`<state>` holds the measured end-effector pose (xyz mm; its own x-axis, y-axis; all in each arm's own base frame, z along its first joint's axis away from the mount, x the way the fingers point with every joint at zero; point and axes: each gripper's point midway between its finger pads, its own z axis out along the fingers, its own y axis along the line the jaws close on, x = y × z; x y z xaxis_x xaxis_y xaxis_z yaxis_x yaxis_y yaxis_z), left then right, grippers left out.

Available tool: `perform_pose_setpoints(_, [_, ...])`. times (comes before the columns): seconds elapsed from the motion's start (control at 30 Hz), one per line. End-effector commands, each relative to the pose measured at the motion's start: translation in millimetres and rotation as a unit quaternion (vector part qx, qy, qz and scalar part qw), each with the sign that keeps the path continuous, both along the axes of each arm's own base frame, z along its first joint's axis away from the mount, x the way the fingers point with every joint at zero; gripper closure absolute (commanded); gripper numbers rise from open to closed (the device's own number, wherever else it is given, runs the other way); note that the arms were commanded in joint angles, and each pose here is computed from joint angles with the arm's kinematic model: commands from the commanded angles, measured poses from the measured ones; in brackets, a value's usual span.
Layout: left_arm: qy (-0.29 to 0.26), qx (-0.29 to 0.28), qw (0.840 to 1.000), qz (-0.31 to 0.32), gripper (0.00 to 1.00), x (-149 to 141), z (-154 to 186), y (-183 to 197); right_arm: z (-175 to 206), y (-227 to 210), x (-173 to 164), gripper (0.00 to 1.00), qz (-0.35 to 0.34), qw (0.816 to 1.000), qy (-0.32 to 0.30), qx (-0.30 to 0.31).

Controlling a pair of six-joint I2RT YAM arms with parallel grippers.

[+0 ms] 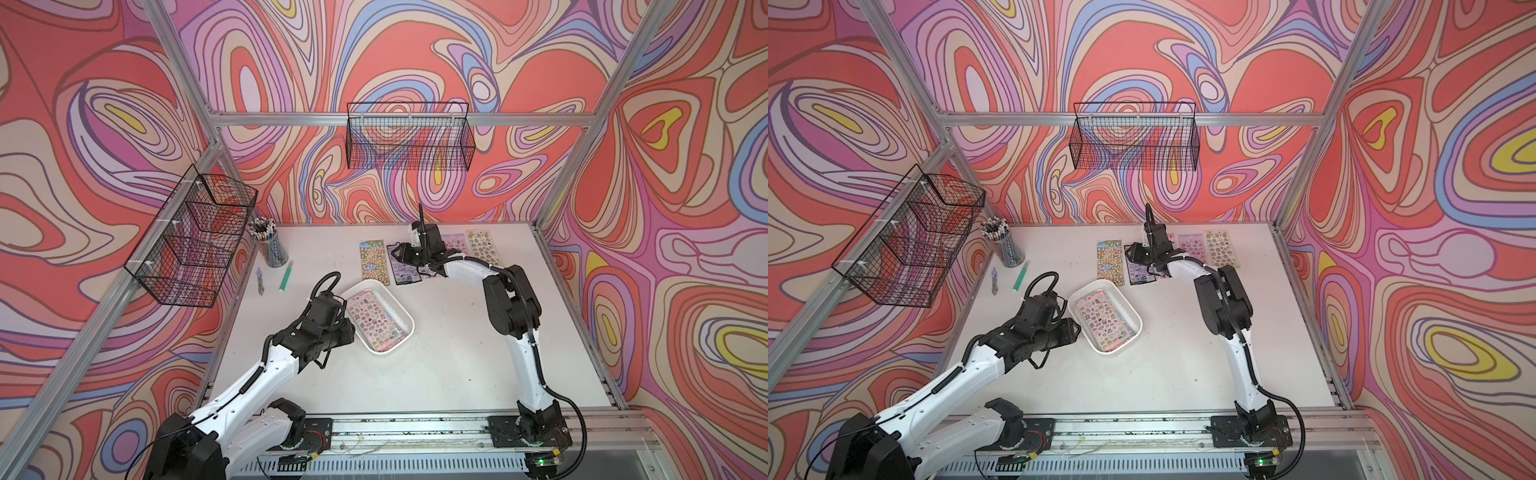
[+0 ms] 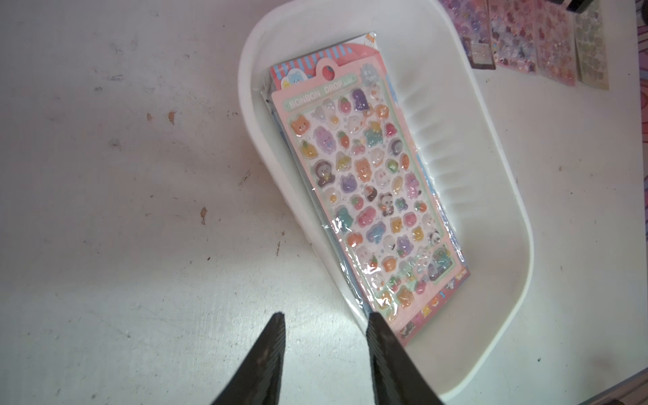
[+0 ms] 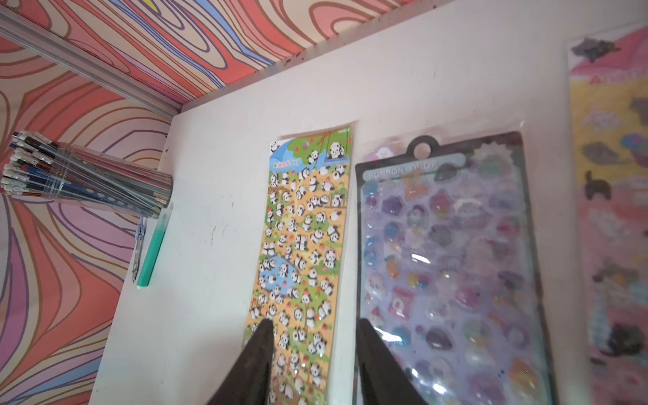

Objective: Take the stickers out of the storage box
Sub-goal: Place the sticker at the center of the board, then adjust the storage box at the center of the board.

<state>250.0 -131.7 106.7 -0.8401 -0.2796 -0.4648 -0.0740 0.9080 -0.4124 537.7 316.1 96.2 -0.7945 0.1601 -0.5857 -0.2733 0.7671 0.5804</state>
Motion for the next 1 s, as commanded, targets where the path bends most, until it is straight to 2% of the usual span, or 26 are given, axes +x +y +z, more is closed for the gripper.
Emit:
perform_pose_setpoints(0.0, [-0.01, -0.01, 1.0, -0.007, 0.57, 4.6, 15.3, -6.2, 24.0, -12.3, -31.6, 0.59, 0.053, 0.997, 0.009, -0.062])
perform_pose_setpoints(0.17, [-0.026, -0.006, 1.0, -0.003, 0.56, 6.5, 24.1, -3.0, 31.9, -42.8, -79.4, 0.58, 0.069, 0.99, 0.018, -0.123])
perform_pose_setpoints(0.2, [-0.024, -0.004, 1.0, -0.004, 0.52, 6.4, 24.5, -2.6, 34.2, -44.7, -88.2, 0.57, 0.072, 0.989, 0.018, -0.132])
perform_pose_setpoints(0.37, [-0.034, 0.0, 0.999, -0.005, 0.41, 5.7, 36.7, -0.7, 33.4, -39.6, -125.4, 0.53, 0.084, 0.979, 0.019, -0.185])
perform_pose_setpoints(0.5, [-0.046, 0.003, 0.999, 0.001, 0.38, 4.2, 47.3, 4.0, 23.0, -22.4, -149.1, 0.47, 0.102, 0.972, 0.022, -0.209])
perform_pose_setpoints(0.73, [-0.044, 0.001, 0.999, 0.008, 0.41, -4.8, 51.4, 9.5, 0.2, 1.0, -161.1, 0.48, 0.115, 0.965, 0.027, -0.235])
perform_pose_setpoints(0.97, [-0.042, 0.005, 0.999, 0.016, 0.42, -15.7, 46.4, 18.0, -29.4, 9.7, -159.6, 0.59, 0.119, 0.955, 0.044, -0.269])
